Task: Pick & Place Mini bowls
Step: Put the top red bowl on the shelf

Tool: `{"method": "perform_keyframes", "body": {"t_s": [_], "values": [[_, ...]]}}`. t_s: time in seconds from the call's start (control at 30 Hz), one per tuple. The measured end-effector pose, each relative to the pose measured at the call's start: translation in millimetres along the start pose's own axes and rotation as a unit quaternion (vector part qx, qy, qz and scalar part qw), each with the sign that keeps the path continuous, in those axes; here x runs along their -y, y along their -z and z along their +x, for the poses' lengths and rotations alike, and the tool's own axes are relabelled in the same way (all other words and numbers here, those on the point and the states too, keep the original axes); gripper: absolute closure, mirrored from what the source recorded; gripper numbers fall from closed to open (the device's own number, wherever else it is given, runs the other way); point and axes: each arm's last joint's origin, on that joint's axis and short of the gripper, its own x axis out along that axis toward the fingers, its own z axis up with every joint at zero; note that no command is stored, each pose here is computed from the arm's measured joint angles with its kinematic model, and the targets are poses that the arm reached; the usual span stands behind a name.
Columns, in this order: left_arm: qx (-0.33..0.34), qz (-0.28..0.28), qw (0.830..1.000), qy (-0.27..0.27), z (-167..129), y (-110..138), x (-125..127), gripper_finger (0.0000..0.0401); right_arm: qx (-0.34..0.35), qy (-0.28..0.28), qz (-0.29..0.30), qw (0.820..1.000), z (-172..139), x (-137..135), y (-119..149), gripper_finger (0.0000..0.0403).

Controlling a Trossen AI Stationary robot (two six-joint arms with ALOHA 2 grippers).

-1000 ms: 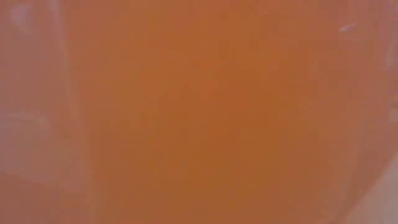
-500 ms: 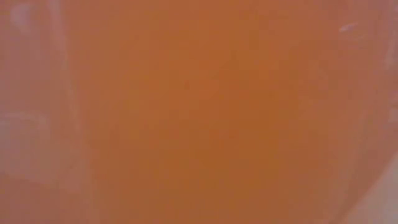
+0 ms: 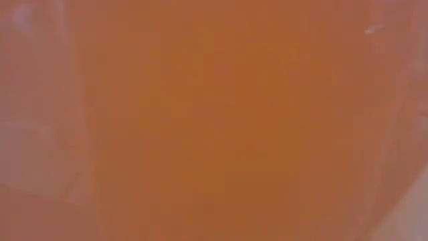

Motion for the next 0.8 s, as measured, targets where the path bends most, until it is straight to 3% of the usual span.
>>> {"method": "perform_keyframes", "body": {"t_s": [0.4,0.7,0.8], "values": [[0.011,0.007,1.000,0.016,-96,1,5,0.0401,0.000,0.000,0.000,1.000,0,0,0,0.0330],[0.111,-0.010,0.993,0.047,-156,-16,13,0.0401,0.000,0.000,0.000,1.000,0,0,0,0.0331],[0.140,-0.052,0.988,0.032,-169,-26,14,0.0401,0.000,0.000,0.000,1.000,0,0,0,0.0335]]}}
